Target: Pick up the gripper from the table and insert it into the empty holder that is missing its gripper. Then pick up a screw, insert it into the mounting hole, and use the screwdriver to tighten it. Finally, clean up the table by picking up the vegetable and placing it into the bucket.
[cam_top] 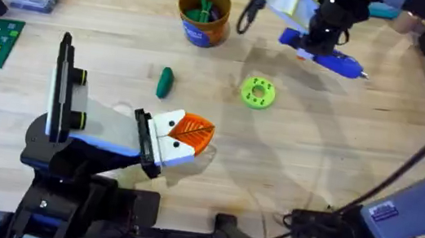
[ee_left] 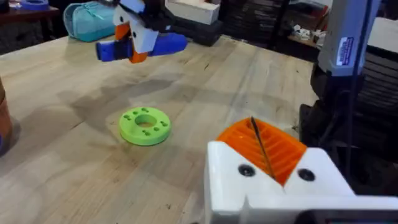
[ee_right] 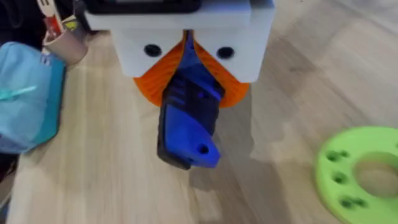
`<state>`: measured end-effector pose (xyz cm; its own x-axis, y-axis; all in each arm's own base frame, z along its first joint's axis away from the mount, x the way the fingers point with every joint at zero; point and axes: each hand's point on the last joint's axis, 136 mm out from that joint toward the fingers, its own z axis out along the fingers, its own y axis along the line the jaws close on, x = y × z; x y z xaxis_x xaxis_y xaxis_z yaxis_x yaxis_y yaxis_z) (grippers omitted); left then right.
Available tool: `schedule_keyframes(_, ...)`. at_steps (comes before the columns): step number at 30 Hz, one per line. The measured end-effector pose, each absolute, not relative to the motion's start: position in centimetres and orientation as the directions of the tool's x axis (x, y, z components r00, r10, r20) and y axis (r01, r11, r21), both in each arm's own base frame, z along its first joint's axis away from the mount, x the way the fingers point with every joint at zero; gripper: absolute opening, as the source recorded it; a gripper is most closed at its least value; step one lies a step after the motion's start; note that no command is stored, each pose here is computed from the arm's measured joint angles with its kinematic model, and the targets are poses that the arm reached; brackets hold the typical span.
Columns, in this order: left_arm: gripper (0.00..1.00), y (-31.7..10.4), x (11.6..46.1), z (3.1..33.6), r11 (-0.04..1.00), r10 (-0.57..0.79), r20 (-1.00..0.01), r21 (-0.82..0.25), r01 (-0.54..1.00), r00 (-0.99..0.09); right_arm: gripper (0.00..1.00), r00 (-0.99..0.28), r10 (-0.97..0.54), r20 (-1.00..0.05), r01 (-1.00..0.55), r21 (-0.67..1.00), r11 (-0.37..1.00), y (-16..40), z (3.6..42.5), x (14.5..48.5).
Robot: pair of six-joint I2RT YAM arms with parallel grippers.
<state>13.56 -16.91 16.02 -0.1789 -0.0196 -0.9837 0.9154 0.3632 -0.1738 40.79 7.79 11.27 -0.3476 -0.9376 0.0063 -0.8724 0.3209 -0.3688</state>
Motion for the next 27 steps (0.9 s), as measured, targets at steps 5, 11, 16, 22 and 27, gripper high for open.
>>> schedule_keyframes(5,0.011,-16.9,13.6,16.0,0.363,-0.020,-0.984,-0.174,0.915,-0.179,0.023,-0.407,-0.912,0.051,-0.862,-0.351,0.365,3.3,8.4,42.4)
schedule_keyframes(11,0.005,-16.9,13.6,16.0,0.364,-0.020,-0.984,-0.174,0.915,-0.179,0.023,-0.435,-0.897,0.081,-0.864,-0.319,0.391,1.2,5.3,42.9)
schedule_keyframes(16,0.004,-16.9,13.6,16.0,0.367,-0.020,-0.984,-0.173,0.914,-0.179,0.023,-0.432,-0.896,0.102,-0.873,-0.296,0.387,0.9,3.7,43.0)
schedule_keyframes(22,0.004,-16.9,13.6,16.0,0.367,-0.020,-0.984,-0.173,0.914,-0.179,0.059,-0.432,-0.896,0.107,-0.873,-0.299,0.385,0.9,3.7,43.0)
schedule_keyframes(27,0.206,-16.9,13.6,16.0,0.367,-0.019,-0.984,-0.171,0.914,-0.176,0.352,-0.445,-0.889,0.107,-0.864,-0.312,0.395,0.7,3.8,43.2)
